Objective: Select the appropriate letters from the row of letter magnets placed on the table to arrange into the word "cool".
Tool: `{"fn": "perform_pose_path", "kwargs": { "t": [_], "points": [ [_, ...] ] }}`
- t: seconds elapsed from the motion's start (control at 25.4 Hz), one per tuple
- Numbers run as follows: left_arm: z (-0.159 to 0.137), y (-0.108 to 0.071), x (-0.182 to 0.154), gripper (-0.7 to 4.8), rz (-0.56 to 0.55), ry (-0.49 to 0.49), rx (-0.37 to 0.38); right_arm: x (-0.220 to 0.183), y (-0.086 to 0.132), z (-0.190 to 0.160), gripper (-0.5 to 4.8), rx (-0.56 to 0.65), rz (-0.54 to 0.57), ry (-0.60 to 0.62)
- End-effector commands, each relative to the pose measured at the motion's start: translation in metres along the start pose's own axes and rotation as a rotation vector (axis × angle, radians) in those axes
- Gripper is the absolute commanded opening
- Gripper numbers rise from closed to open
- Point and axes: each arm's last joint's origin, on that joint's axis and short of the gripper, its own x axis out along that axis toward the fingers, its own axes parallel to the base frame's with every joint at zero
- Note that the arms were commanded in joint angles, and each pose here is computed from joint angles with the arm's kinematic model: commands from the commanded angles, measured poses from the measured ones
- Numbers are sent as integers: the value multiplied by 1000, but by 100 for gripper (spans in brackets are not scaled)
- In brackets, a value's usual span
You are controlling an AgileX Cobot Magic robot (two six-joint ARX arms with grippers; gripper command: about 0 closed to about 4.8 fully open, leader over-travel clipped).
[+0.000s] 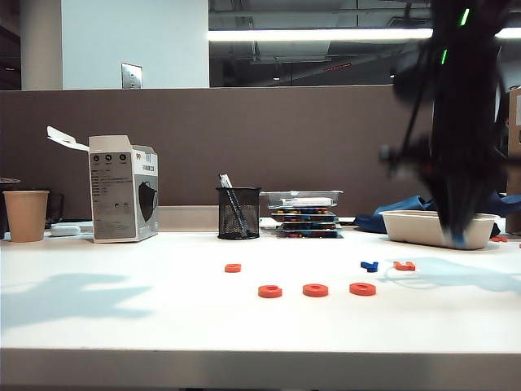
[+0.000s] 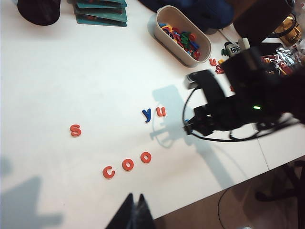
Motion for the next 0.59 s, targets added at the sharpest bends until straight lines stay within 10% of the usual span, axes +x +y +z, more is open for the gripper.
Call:
{"fn": "perform_pose_path", "kwargs": {
  "t": [0.04,0.59],
  "points": [
    [1,-1,-3,-4,-6,-15,6,-16,1,-16,-6,51,86,-44],
    [1,-1,-3,-4,-6,-14,6,29,27,-48,-6,60,161,-104]
  ]
}}
